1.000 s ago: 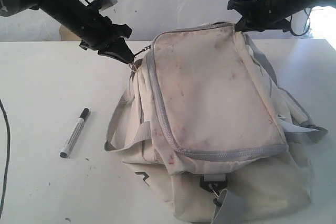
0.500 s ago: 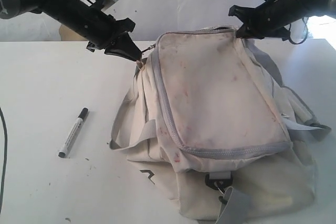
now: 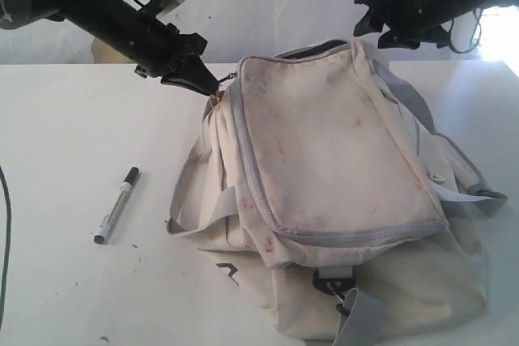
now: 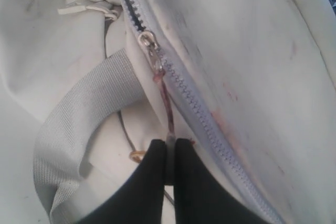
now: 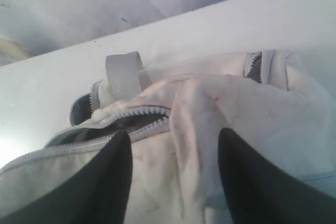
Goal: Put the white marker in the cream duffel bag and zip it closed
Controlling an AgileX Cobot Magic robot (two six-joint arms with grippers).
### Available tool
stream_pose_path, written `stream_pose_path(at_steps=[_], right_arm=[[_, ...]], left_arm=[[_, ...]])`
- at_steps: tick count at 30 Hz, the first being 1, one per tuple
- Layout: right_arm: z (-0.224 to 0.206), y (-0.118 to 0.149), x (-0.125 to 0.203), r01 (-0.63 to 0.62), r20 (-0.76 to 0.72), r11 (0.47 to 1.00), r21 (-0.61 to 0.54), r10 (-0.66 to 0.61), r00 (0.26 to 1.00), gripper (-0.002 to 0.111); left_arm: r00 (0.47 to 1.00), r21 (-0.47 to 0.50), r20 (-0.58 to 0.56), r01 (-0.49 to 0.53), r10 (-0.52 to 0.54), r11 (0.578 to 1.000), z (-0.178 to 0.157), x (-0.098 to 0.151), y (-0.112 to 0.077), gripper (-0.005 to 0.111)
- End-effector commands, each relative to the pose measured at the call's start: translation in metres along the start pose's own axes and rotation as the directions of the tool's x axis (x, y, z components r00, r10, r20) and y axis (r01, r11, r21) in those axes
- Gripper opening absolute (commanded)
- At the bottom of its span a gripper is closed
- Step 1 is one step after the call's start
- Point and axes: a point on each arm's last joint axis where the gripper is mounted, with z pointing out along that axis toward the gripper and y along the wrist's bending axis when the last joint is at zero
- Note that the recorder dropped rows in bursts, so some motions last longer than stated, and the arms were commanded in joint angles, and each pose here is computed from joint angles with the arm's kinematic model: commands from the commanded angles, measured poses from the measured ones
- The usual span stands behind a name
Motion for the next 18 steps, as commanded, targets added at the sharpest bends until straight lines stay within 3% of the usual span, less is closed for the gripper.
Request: stream_pose_path(at_steps=[1,10,18], right_arm=[[-0.001,0.036,0.006,0.068,-0.018,0.996,-0.058,-0.069,0.997,0.044],[0.019,0.108,0.034,0.119,-0.031,0.973,-0.198,-0.128,0.991,0.044],[0.022,0.122,0.043,0.135,-0.062,0.966,-0.220,-0.152,0.986,0.044]], left_arm=[[1.000,0.006,0.005,-0.017,0.017,1.000,-0.005,0.000,-0.002,0.000],[1.000,0.011,0.009,-0.030,0.030,0.999,-0.005,-0.001,-0.003,0.000],[1.000,0.015,0.011,-0.028,0.028,0.999,-0.005,-0.001,-0.003,0.000]])
